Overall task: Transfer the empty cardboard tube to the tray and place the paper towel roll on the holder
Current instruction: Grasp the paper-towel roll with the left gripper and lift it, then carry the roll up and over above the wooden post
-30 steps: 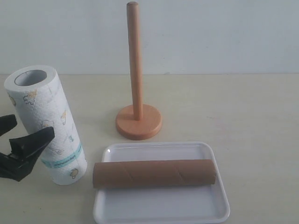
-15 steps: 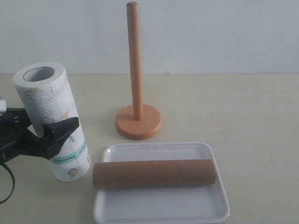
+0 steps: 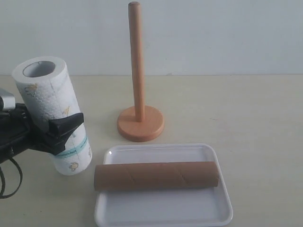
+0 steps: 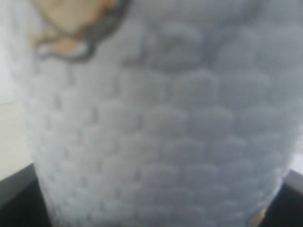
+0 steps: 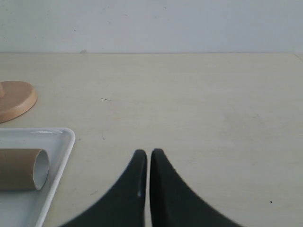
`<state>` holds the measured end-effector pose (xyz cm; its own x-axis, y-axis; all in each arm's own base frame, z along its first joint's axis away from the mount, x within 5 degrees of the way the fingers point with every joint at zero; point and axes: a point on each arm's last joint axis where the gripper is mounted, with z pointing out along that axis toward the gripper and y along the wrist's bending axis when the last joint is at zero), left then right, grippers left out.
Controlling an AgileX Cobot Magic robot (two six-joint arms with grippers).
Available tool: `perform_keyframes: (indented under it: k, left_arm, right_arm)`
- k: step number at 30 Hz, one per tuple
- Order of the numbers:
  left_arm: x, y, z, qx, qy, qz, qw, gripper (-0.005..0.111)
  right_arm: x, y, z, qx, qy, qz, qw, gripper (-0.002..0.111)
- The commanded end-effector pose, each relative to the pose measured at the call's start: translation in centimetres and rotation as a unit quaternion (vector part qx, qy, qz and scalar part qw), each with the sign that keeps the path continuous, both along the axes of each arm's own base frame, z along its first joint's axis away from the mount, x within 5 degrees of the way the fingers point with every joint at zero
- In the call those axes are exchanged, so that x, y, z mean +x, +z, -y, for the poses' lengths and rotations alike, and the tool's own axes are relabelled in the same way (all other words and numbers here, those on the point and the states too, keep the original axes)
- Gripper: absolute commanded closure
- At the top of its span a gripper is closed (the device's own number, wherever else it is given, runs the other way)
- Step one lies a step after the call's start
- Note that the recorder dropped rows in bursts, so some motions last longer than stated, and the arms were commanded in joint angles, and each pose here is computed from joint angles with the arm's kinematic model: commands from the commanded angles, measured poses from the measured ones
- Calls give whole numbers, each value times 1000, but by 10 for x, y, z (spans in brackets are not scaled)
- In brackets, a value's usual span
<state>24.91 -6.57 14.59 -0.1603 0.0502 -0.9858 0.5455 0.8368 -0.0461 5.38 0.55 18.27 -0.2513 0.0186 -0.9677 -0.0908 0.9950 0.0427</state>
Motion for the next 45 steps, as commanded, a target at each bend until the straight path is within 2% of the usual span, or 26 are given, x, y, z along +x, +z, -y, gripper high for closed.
perform_keyframes:
  k: [1, 5, 9, 11, 13, 19, 23, 27, 29, 32, 35, 39, 45]
  left_arm:
    - [-3, 33, 0, -37, -2, 69, 997, 103]
    - [-11, 69, -4, -54, 19, 138, 989, 103]
    - [-19, 118, -11, -107, 50, 210, 970, 103]
    - [-20, 139, -12, -101, 55, 224, 968, 103]
    - [-18, 163, -13, -91, 63, 231, 967, 103]
    - [-10, 239, -15, -134, 71, 241, 958, 103]
    - [-2, 283, -9, -128, 42, 234, 963, 103]
    - [7, 319, -2, -170, -3, 223, 960, 103]
    - [12, 335, 1, -169, -23, 224, 960, 103]
    - [26, 346, 7, -136, -45, 216, 966, 103]
    - [41, 346, 15, -130, -86, 177, 972, 103]
    - [47, 342, 30, -121, -187, 166, 961, 103]
    - [54, 336, 33, -126, -204, 158, 958, 103]
  right_arm:
    - [0, 1, 0, -4, -1, 8, 1000, 106]
    - [0, 1, 0, -4, -1, 8, 1000, 106]
    - [0, 1, 0, -4, -1, 8, 1000, 106]
    - [0, 1, 0, -4, -1, 8, 1000, 106]
    - [0, 1, 0, -4, -1, 8, 1000, 106]
    - [0, 1, 0, -4, -1, 8, 1000, 106]
    - [0, 1, 0, -4, -1, 8, 1000, 106]
    - [0, 1, 0, -4, -1, 8, 1000, 106]
    - [0, 1, 0, -4, -1, 8, 1000, 106]
    - [0, 1, 0, -4, -1, 8, 1000, 106]
    - [0, 1, 0, -4, -1, 8, 1000, 106]
    - [0, 1, 0, -4, -1, 8, 1000, 106]
    - [0, 1, 0, -4, -1, 8, 1000, 106]
